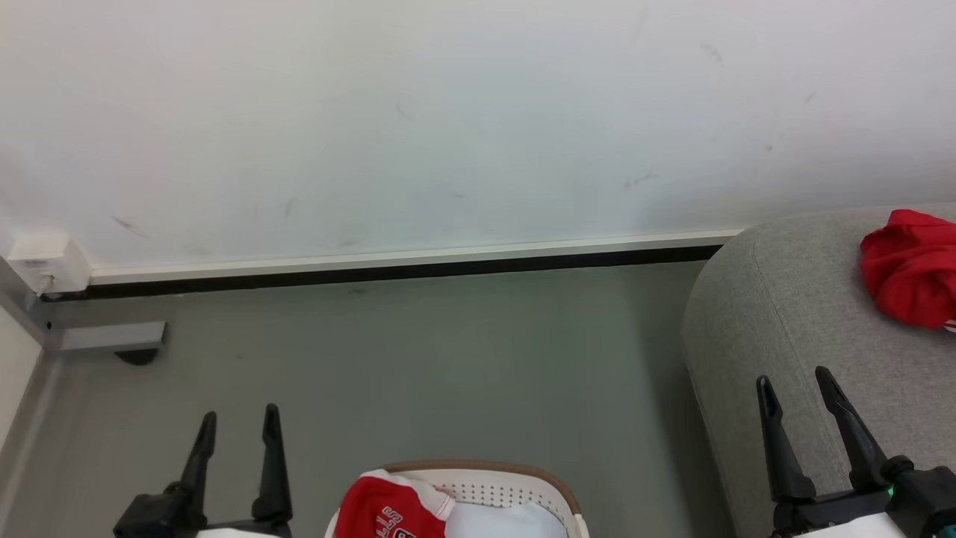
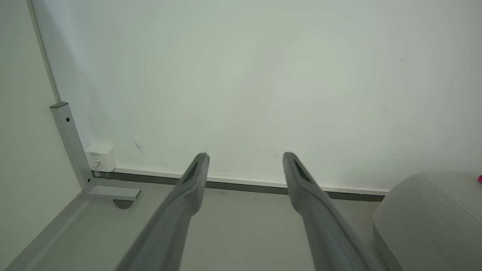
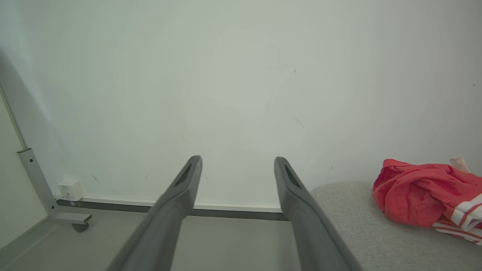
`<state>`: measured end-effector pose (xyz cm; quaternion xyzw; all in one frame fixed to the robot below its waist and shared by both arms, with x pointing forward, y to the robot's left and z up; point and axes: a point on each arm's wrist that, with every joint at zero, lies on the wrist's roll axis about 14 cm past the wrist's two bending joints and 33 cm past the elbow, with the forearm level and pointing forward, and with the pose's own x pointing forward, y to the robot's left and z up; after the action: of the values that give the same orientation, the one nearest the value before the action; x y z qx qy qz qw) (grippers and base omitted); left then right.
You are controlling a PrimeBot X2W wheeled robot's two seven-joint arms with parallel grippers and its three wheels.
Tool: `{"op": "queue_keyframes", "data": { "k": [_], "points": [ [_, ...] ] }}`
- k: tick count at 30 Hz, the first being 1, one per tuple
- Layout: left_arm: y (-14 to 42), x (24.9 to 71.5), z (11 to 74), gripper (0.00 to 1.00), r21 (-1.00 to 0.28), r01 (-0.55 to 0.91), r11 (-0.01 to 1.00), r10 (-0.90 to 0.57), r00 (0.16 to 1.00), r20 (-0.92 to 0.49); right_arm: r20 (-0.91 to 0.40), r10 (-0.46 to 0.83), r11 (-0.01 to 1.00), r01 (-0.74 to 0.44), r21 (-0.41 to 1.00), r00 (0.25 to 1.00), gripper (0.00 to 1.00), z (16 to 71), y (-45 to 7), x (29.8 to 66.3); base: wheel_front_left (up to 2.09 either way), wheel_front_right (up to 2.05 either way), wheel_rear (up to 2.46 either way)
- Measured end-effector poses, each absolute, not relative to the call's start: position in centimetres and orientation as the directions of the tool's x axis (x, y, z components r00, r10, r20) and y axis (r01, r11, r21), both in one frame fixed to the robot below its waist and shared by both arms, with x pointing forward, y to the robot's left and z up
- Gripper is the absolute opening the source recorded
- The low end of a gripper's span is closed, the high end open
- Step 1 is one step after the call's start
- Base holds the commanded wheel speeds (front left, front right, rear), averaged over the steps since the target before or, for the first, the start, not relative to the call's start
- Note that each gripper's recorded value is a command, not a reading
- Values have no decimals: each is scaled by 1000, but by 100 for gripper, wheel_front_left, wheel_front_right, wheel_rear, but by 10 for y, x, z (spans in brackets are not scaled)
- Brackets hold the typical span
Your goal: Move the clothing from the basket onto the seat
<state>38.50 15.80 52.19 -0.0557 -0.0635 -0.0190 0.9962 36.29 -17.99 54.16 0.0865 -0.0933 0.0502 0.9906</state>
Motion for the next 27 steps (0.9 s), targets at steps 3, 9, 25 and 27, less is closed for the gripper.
{"op": "queue_keyframes", "data": {
  "k": [3, 9, 25, 27],
  "points": [
    [158, 385, 521, 100, -107, 47, 993, -33, 991, 126, 193, 82, 980, -114, 162, 978, 100, 541, -181, 363, 0, 0, 0],
    [159, 386, 517, 100, -102, 49, 994, -37, 993, 115, 187, 85, 980, -116, 162, 979, 100, 540, -179, 363, 0, 0, 0],
    [146, 397, 511, 100, -107, 96, 990, -85, 991, 102, 168, 95, 979, -122, 161, 981, 100, 533, -178, 367, 0, 0, 0],
    [139, 402, 507, 100, -102, 122, 987, -112, 990, 90, 170, 97, 980, -123, 156, 981, 100, 534, -178, 372, 0, 0, 0]
  ]
}}
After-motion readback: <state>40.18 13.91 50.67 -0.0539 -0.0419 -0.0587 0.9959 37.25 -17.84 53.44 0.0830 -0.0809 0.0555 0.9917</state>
